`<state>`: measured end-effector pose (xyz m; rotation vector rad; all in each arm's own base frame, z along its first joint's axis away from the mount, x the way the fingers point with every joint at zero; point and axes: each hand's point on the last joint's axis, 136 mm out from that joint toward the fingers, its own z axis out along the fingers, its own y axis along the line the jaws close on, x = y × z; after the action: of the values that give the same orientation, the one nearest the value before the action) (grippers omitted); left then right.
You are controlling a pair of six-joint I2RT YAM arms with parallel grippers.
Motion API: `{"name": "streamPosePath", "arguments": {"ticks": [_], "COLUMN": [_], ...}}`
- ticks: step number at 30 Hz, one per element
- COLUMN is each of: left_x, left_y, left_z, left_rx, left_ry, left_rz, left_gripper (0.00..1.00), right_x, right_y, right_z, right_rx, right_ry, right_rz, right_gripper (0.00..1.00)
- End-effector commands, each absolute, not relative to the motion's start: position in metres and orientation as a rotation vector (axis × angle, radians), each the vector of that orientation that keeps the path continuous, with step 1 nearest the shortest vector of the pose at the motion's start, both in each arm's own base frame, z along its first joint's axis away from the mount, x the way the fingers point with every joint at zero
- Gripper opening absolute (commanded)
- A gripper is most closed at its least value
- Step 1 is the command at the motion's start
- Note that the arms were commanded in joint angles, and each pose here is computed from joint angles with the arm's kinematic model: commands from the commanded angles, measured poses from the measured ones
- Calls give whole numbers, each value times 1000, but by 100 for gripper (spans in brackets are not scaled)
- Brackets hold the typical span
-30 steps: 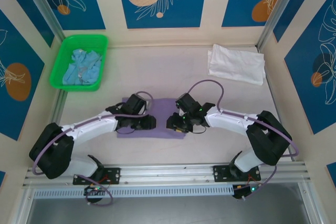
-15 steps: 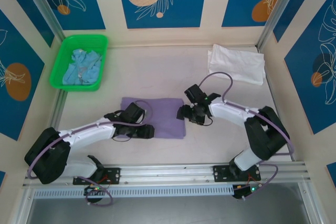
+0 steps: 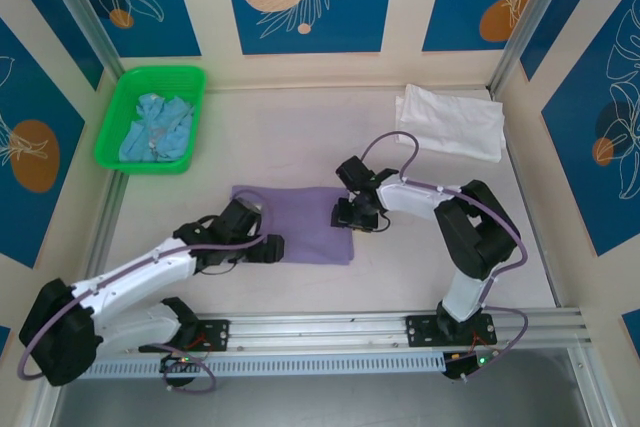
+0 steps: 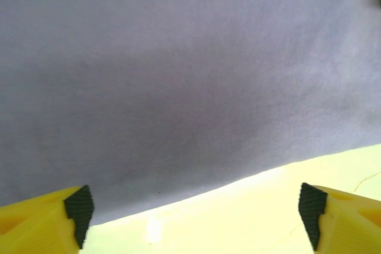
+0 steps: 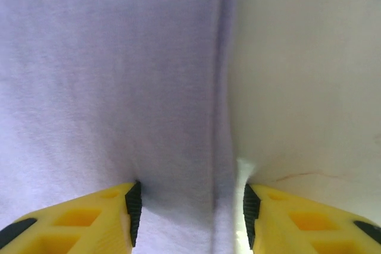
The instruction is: Fold and stack the t-shirts
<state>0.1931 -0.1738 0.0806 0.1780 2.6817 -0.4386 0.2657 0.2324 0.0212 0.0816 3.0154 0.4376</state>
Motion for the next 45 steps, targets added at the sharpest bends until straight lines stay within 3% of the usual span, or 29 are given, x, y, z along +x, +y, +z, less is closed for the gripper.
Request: {"name": "streamPosePath", "arguments": {"ticks": [1,7,18,36,45], "left_x": [195,202,202,195,195], "left_y": [-149,-126,-104,-86,-80], "left_z": [87,104,97,104,104], "left_rx": [127,60,-8,-116,-165], "left_ry": [2643,2548,2465,2324,2281], "left_rz": [-294,-205,-138,-221,-234], "left_gripper": [94,96,97,99,100], "right_x": [264,258,280,459,537], "right_y": [263,263,242,142,117], "right_z": [20,5,7,77,133], "right_rx": [-63,-39,20,117,168], "right_ry": [2997,3045,2990,2698,2548], "right_rz": [532,474,315,-145,-103], "right_gripper": [49,43,0,0,0]}}
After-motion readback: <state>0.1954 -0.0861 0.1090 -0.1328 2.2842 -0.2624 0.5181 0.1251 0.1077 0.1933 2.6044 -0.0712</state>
